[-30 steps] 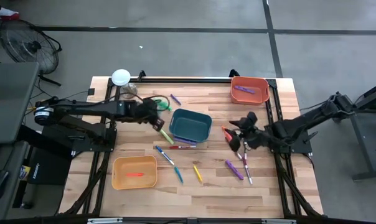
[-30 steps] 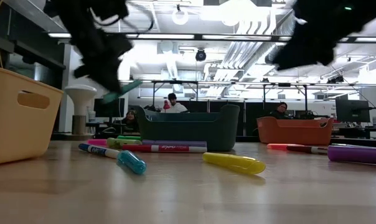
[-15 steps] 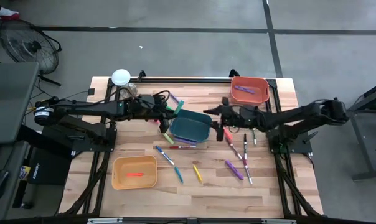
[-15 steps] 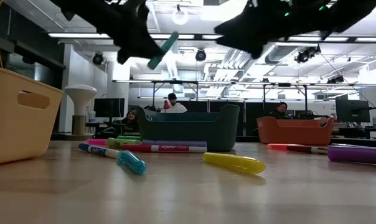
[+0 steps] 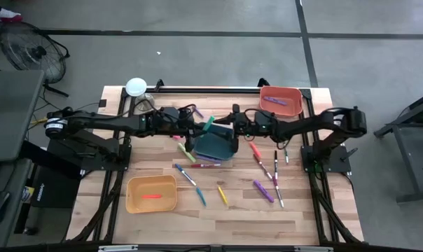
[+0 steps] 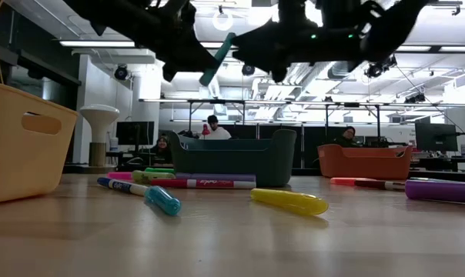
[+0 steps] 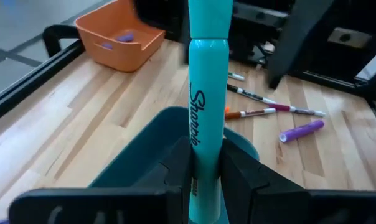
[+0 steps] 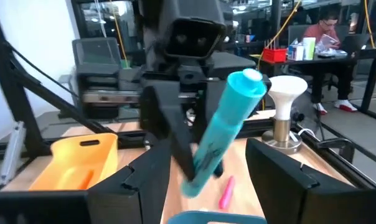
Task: Pick & Place Markers
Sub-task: Put the blue highlighter pen into the orange bin
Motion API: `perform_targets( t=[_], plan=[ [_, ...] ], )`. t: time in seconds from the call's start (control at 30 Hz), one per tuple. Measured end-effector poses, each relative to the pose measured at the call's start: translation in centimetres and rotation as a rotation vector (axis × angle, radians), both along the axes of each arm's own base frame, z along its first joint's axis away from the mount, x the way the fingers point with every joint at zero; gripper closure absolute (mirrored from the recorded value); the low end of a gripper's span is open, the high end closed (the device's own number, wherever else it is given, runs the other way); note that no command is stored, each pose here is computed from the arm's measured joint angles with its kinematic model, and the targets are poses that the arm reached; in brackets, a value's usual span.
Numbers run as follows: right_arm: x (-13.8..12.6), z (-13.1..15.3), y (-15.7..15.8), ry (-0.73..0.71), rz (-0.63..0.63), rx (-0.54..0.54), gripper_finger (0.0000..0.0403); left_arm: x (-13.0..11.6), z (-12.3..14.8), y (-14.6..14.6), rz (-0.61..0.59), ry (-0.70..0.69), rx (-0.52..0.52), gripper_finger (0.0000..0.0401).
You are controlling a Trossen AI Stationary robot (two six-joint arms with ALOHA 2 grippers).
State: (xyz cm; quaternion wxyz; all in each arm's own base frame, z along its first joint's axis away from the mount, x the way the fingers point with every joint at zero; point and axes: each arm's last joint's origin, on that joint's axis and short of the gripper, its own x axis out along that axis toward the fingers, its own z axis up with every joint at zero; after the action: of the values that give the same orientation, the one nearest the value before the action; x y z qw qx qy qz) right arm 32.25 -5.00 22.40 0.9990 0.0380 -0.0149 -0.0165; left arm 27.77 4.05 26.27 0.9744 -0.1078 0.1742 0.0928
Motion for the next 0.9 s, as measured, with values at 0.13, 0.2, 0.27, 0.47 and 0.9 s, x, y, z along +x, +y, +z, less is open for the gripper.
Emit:
perform_targets(
  t=[0.13, 0.2, 0.27, 0.47, 0.9],
  plan=[
    [1.1, 0.1, -0.7, -0.006, 0.022, -0.003, 0.0206, 0.4, -0.3, 0.0, -0.007, 0.003, 0.006, 0.0347],
    [1.3, 0.1, -1.0, 0.002, 0.024, -0.001, 0.0206, 0.4, -0.5, 0.0, -0.008, 0.012, 0.004, 0.0347],
    [1.4, 0.0, -1.2, 0.020, 0.020, 0.002, 0.0210, 0.4, -0.5, 0.0, -0.009, 0.009, 0.004, 0.0347],
    [1.4, 0.1, -1.7, 0.024, 0.056, 0.020, 0.0258, 0.5, -0.4, 0.0, -0.025, 0.002, 0.005, 0.0347],
    [1.1, 0.2, -2.6, 0.017, 0.062, 0.062, 0.0351, 0.5, -0.4, 0.1, -0.019, 0.004, 0.041, 0.0325]
  ],
)
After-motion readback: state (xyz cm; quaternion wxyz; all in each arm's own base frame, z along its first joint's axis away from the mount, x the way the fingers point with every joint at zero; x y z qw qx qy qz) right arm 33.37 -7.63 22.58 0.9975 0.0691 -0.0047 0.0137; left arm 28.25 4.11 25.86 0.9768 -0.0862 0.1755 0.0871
